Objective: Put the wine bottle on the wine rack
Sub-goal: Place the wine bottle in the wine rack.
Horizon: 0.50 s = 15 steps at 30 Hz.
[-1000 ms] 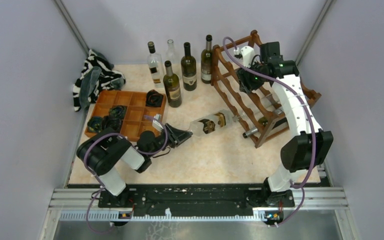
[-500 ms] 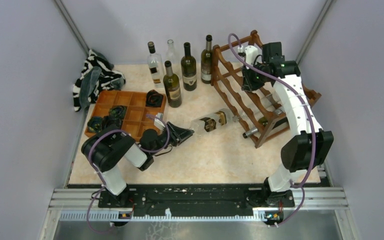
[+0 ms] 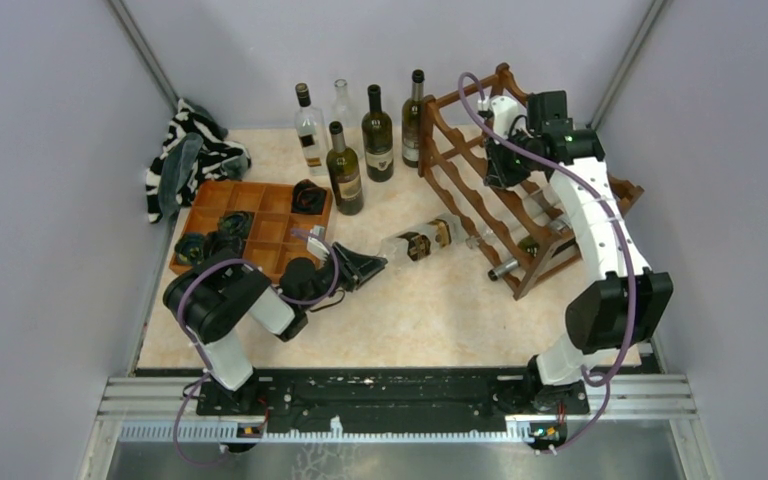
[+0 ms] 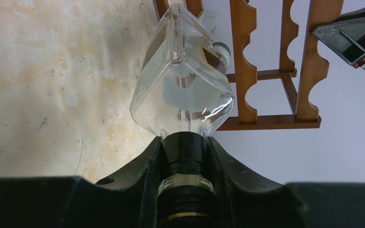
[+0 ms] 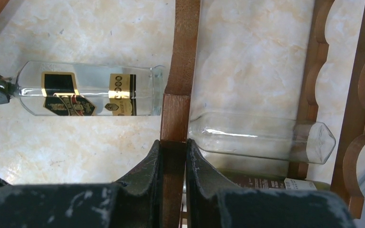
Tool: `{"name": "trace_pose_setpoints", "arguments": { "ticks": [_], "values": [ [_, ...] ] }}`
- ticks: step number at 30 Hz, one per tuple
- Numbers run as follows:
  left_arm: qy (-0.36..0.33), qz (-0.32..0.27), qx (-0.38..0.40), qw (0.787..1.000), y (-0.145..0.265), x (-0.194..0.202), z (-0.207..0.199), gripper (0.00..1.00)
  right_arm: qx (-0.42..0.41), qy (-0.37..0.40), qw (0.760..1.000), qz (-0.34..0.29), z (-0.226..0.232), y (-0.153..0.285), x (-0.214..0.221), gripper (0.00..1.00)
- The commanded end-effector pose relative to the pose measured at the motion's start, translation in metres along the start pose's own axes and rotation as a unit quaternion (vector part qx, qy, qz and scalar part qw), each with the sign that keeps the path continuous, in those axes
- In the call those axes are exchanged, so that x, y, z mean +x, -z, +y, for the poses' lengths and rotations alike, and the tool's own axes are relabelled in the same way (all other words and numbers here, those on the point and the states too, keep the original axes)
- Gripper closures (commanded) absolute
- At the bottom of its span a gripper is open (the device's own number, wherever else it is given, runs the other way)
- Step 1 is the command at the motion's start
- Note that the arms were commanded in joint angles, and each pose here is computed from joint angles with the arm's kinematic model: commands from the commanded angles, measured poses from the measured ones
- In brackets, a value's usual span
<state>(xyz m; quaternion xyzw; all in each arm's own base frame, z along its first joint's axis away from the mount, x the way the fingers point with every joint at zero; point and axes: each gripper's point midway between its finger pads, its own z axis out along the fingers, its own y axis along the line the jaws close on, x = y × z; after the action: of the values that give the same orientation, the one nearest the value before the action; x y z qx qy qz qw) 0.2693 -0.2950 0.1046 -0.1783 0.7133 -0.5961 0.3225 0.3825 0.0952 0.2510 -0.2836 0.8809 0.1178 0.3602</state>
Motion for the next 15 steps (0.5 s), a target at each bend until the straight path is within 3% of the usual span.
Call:
{"name": "trace_pose_setpoints", "arguments": {
  "ticks": [1,15],
  "values": [
    [-0.02,-0.06,0.222,0.973,0.009,-0.031,-0.117,1.0,0.017,0.019,0.999,-0.041,0.005,0.036,-0.013,1.0],
    [-0.004,-0.076,0.229,0.97,-0.003,-0.034,-0.122,1.0,0.0,0.014,0.998,-0.057,0.019,0.048,-0.012,1.0]
  ]
}}
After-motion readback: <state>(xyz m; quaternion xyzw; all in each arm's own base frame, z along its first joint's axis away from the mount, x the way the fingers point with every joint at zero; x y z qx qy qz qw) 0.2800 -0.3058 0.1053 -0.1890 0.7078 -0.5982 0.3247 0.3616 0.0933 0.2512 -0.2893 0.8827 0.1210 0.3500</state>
